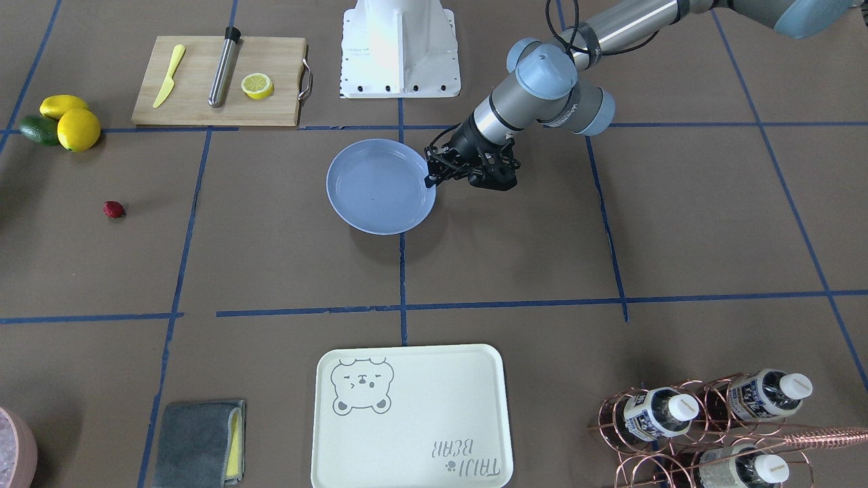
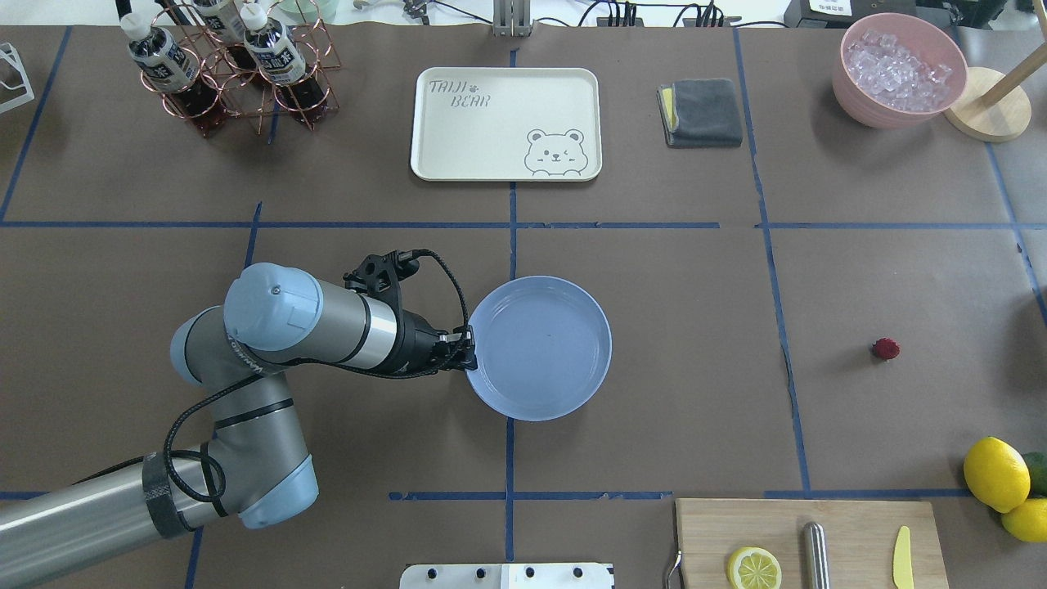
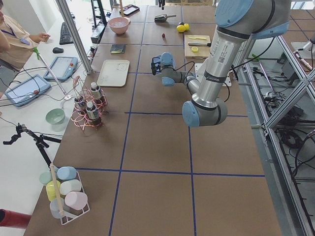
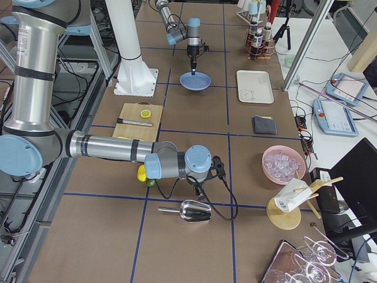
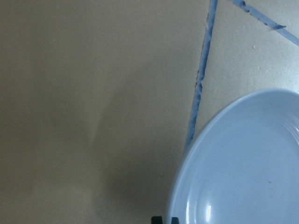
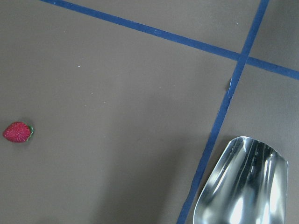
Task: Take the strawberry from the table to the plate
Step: 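Slide the light blue plate with the left gripper toward the table center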
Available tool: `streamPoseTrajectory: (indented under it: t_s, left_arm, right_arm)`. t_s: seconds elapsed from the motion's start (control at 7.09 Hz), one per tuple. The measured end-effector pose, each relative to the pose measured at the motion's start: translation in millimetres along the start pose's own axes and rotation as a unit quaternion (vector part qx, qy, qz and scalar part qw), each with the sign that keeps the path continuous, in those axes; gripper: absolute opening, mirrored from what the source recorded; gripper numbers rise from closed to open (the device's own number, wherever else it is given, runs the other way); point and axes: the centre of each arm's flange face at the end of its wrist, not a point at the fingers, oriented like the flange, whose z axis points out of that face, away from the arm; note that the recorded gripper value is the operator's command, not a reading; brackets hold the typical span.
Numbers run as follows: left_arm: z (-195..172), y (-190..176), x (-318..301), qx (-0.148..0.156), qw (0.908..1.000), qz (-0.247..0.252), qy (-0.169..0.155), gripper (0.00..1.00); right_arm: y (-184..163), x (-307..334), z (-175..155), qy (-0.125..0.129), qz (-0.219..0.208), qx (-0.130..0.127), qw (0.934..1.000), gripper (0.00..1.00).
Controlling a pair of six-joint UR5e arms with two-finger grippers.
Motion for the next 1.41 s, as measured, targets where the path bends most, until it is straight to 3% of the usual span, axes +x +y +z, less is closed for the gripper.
streamPoseTrajectory:
  t_s: [0.28,1.27,1.41]
  left_arm:
    - [9.8,-0.4,-9.2,0.012,0.9996,-0.006,-0.026,0.0]
    - [9.7,-6.5,-15.0,0.026,0.9988,-0.01,-0.04,0.0]
    - [8.9,-8.6,-15.8,0.031,0.9986,-0.01,-0.041,0.04]
  right_arm:
    - [-0.4,-0.7,-0.3,-0.001,0.0,0.0,1.0,1.0]
    - [-0.5,-1.4,2.1,-0.002,-0.001,-0.002,1.0,1.0]
    - [-0.6,-1.7,2.6,-0.002,-0.001,-0.003,1.0,1.0]
